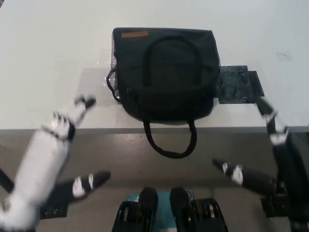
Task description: A soft travel bag is kept infront of the robot in the middle of the desk and the robot uses both its hands to press it to reduce its size
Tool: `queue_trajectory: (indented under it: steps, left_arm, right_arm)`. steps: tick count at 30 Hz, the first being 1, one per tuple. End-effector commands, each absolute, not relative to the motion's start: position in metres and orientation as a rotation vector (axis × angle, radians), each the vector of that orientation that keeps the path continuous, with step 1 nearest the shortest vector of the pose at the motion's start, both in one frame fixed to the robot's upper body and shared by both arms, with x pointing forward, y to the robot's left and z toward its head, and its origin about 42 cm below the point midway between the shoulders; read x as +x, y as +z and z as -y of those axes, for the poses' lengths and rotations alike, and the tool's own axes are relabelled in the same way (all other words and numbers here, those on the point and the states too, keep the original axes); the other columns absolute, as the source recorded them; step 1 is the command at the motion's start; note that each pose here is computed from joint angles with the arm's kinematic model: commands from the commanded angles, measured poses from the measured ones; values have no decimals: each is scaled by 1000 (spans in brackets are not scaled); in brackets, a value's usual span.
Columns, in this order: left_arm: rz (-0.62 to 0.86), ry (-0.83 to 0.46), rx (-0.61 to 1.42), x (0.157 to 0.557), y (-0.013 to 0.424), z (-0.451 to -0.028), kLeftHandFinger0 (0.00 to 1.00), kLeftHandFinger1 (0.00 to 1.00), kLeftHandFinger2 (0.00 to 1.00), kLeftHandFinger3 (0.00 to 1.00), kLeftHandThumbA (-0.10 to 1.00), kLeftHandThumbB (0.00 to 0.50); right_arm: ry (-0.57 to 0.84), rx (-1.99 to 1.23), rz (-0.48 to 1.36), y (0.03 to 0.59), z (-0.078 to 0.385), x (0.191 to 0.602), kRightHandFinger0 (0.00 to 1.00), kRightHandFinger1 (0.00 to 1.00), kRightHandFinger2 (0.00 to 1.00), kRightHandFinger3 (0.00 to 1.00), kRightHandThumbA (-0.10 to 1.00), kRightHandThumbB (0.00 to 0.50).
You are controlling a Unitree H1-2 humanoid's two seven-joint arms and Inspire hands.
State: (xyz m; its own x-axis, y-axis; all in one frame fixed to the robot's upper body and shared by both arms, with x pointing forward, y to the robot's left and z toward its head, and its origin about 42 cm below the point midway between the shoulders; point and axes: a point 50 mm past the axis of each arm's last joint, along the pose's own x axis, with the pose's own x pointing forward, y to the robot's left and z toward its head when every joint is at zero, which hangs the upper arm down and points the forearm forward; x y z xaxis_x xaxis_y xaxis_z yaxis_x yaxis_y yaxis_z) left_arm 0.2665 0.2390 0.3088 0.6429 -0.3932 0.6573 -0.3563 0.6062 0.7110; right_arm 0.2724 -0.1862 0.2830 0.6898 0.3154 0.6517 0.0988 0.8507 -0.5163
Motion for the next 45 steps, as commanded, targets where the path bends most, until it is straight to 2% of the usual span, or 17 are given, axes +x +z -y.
queue_trajectory:
  steps: [1, 8, 11, 15, 20, 21, 23, 24, 26, 27, 28, 33, 34, 35, 39, 42, 45]
  left_arm:
    - [967, 60, 1195, 296, 377, -245, 1000, 1000, 1000, 1000, 1000, 293]
    - [911, 38, 1358, 366, 421, -239, 1000, 1000, 1000, 1000, 1000, 273]
    - [843, 9, 1402, 392, 434, -232, 1000, 1000, 1000, 1000, 1000, 315]
    - [770, -16, 1451, 428, 447, -221, 1000, 1000, 1000, 1000, 1000, 310]
    - [708, -55, 1505, 462, 460, -199, 1000, 1000, 1000, 1000, 1000, 274]
    - [669, -96, 1521, 469, 457, -190, 1000, 1000, 1000, 1000, 1000, 255]
    - [654, -111, 1542, 481, 451, -178, 1000, 1000, 1000, 1000, 1000, 261]
    - [628, -124, 1556, 488, 447, -171, 1000, 1000, 1000, 1000, 1000, 278]
    - [578, -151, 1574, 494, 445, -163, 1000, 1000, 1000, 1000, 1000, 274]
    - [580, -146, 1582, 497, 444, -160, 1000, 1000, 1000, 1000, 1000, 256]
    - [526, -163, 1606, 502, 441, -154, 1000, 1000, 1000, 1000, 1000, 251]
    - [462, -177, 1637, 520, 434, -143, 1000, 1000, 1000, 1000, 1000, 211]
    - [421, -196, 1686, 525, 430, -139, 1000, 1000, 1000, 1000, 1000, 231]
    - [396, -202, 1699, 530, 425, -137, 1000, 1000, 1000, 1000, 1000, 237]
    - [278, -223, 1703, 545, 398, -131, 1000, 1000, 1000, 1000, 1000, 248]
    - [251, -228, 1715, 549, 383, -132, 1000, 1000, 1000, 1000, 1000, 276]
    - [232, -221, 1693, 554, 371, -135, 1000, 1000, 1000, 1000, 1000, 298]
  right_arm:
    - [82, -735, 848, 342, 182, 308, 1000, 1000, 1000, 1000, 1000, 257]
    - [120, -837, 849, 386, 165, 372, 1000, 1000, 1000, 1000, 1000, 222]
    - [128, -868, 825, 397, 151, 388, 1000, 1000, 1000, 1000, 1000, 246]
    - [128, -898, 808, 410, 135, 417, 1000, 1000, 1000, 1000, 1000, 274]
    - [140, -947, 723, 426, 124, 458, 1000, 1000, 1000, 1000, 1000, 280]
    - [144, -959, 701, 427, 122, 467, 1000, 1000, 1000, 1000, 1000, 284]
    - [149, -970, 677, 429, 118, 477, 1000, 1000, 1000, 1000, 1000, 282]
    - [149, -975, 661, 430, 115, 484, 1000, 1000, 1000, 1000, 1000, 259]
    - [157, -982, 618, 430, 111, 491, 1000, 1000, 1000, 1000, 1000, 270]
    - [159, -983, 603, 429, 110, 494, 1000, 1000, 1000, 1000, 1000, 235]
    - [170, -986, 570, 423, 107, 501, 1000, 1000, 1000, 1000, 1000, 264]
    - [175, -999, 519, 407, 110, 517, 1000, 1000, 1000, 1000, 1000, 249]
    - [178, -995, 490, 401, 110, 523, 1000, 1000, 1000, 1000, 1000, 236]
    - [183, -995, 467, 396, 109, 529, 1000, 1000, 1000, 1000, 1000, 243]
    - [199, -990, 381, 372, 107, 541, 1000, 1000, 1000, 1000, 1000, 231]
    - [208, -989, 336, 357, 107, 543, 1000, 1000, 1000, 1000, 1000, 204]
    - [208, -1024, 301, 346, 110, 549, 1000, 1000, 1000, 1000, 1000, 216]
